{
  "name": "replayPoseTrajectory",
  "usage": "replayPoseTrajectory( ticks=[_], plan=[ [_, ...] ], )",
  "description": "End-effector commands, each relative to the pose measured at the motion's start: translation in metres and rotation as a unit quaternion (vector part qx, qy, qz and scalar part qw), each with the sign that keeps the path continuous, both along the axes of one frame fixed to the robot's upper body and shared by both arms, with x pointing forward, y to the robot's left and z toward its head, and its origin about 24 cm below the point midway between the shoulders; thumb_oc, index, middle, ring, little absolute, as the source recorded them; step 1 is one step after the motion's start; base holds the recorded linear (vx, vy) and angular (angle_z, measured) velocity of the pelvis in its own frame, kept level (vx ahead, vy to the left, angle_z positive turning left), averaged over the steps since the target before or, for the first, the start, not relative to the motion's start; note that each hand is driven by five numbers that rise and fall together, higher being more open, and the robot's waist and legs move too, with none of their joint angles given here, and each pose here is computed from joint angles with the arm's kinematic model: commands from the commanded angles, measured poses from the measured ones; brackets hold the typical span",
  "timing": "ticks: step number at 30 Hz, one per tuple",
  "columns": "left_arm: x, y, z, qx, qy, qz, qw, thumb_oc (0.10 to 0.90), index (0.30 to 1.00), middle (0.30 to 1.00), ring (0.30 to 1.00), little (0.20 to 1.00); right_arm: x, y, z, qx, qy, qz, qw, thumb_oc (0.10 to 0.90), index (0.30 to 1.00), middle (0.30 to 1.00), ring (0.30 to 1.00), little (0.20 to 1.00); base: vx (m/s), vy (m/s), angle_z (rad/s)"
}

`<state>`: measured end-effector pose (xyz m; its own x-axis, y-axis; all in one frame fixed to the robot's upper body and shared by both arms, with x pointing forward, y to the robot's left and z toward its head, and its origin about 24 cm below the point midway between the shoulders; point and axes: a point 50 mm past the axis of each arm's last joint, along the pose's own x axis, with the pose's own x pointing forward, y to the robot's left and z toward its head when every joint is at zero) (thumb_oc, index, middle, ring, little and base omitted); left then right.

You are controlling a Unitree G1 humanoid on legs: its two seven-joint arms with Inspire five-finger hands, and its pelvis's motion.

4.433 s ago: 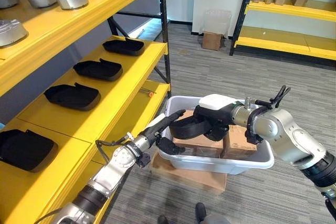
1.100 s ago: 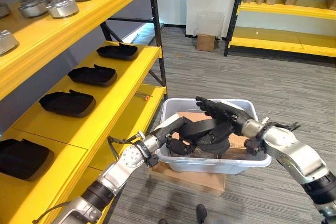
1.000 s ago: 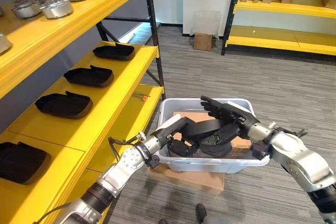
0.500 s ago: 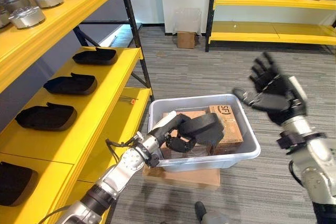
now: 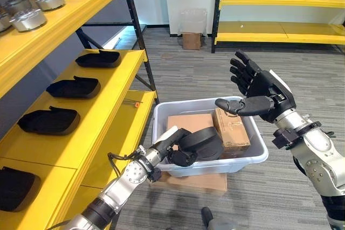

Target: Move parts from the plastic box to the shelf.

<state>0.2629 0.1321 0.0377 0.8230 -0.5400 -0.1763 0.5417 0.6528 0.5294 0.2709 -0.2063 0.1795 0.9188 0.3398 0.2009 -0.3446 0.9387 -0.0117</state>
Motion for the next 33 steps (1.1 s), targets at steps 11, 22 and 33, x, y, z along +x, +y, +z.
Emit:
replayPoseTrajectory(
  ticks=[11,22,33],
  plan=[
    [0.018,-0.015,0.061,-0.023,-0.153,-0.046,0.987,0.4,0.3,0.3,0.3,0.3,-0.004,0.001,0.038,0.056,-0.109,0.005,0.992,0.9,1.0,1.0,1.0,1.0,-0.01,-0.013,0.0],
    [0.02,-0.001,0.118,-0.049,-0.344,0.024,0.938,0.4,0.3,0.3,0.3,0.3,-0.005,0.014,0.036,0.088,-0.155,-0.008,0.984,0.9,1.0,1.0,1.0,1.0,-0.01,-0.056,0.01],
    [0.005,0.023,0.173,-0.109,-0.486,0.085,0.863,0.4,0.3,0.3,0.3,0.3,-0.001,0.01,0.013,0.097,-0.144,-0.081,0.982,0.9,1.0,1.0,1.0,1.0,-0.01,-0.064,0.06]
  ],
)
